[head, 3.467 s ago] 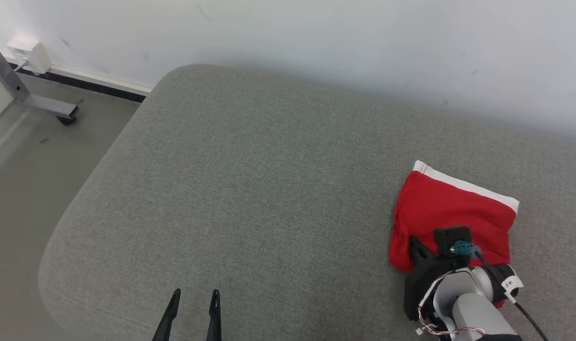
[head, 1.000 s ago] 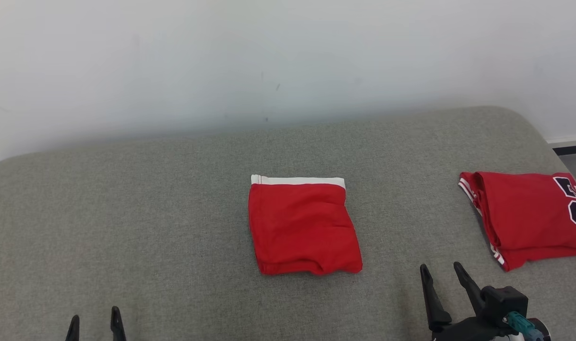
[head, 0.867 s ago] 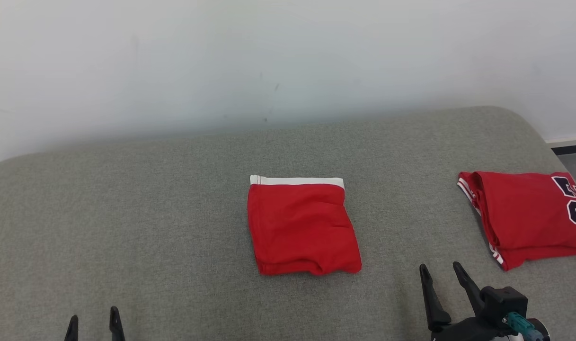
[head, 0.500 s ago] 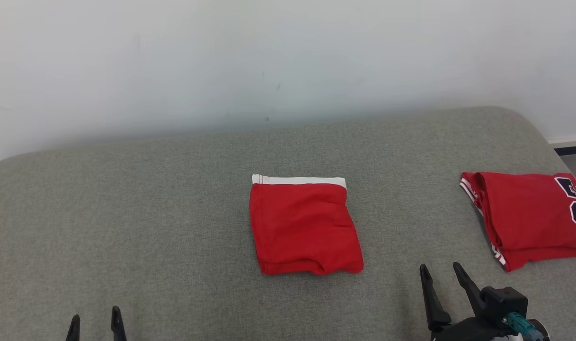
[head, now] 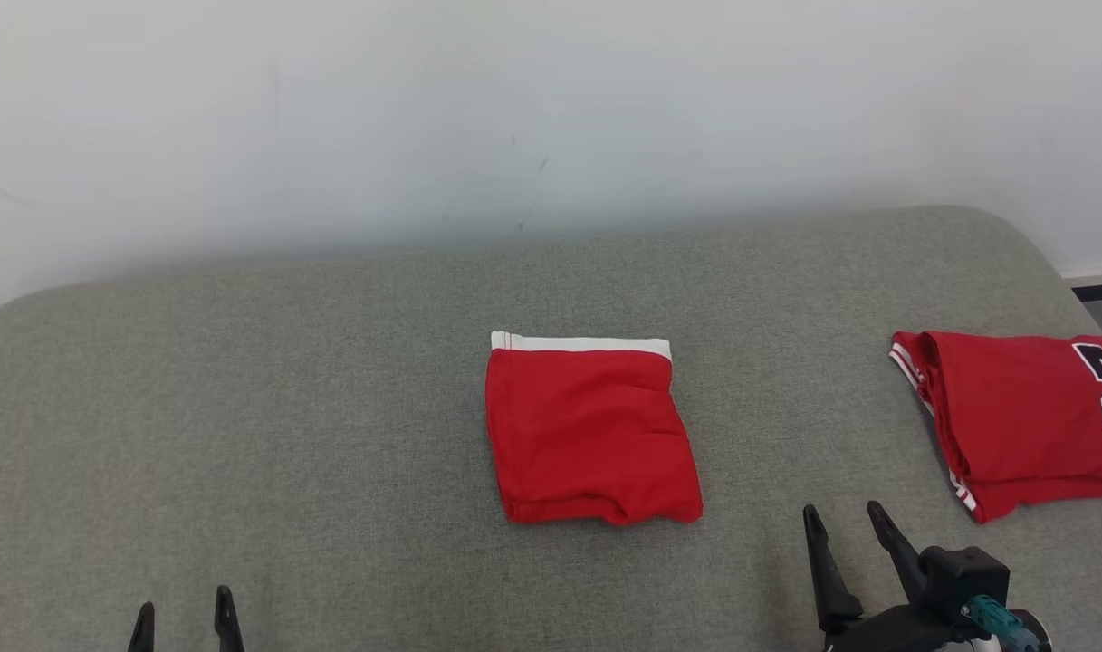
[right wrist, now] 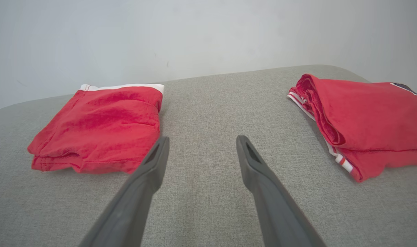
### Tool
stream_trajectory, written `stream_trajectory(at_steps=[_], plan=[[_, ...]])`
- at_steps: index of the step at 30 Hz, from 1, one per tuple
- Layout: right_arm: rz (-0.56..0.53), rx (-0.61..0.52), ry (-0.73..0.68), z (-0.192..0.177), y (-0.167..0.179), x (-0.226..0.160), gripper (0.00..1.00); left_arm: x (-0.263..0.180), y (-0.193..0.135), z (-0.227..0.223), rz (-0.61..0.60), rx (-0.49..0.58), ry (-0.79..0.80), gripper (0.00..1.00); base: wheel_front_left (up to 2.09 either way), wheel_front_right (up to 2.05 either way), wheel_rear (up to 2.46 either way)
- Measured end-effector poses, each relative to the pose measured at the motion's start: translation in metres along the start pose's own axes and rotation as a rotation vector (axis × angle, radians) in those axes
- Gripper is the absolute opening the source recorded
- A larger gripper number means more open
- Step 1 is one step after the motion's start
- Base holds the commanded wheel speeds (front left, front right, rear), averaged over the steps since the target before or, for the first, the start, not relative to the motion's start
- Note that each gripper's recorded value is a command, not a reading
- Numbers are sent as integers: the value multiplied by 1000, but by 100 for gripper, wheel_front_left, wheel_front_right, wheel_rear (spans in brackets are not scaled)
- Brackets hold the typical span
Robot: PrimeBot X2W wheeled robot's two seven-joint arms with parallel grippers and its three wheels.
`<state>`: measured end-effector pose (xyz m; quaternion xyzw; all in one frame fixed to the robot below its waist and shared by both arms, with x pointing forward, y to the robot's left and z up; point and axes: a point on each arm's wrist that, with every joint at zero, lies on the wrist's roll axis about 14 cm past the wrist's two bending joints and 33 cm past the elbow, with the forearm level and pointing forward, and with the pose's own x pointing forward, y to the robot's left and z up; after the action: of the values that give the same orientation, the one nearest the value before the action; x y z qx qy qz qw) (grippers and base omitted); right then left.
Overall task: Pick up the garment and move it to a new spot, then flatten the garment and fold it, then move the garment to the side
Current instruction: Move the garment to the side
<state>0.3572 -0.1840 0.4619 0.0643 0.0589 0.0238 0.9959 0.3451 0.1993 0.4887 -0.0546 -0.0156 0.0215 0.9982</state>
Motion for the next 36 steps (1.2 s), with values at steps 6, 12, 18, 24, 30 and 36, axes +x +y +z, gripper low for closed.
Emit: stream_trajectory(at_steps=[6,12,18,24,30,36], plan=[[15,-5,9,-1,5,2,100,-1,0,-1,1,0,2,100,0,0,0],[94,-28,87,3,24,18,100,-4,0,-3,4,-3,8,100,0,0,0],[168,-57,274,17,32,42,100,-12,1,-2,13,-6,7,100,0,0,0],[230,-117,490,22,41,57,100,-24,4,-2,30,-2,7,100,0,0,0],[238,-129,585,33,43,78,100,-29,10,3,57,-4,-10,100,0,0,0],[209,-117,745,12,40,95,100,-33,17,7,98,-12,-21,100,0,0,0]])
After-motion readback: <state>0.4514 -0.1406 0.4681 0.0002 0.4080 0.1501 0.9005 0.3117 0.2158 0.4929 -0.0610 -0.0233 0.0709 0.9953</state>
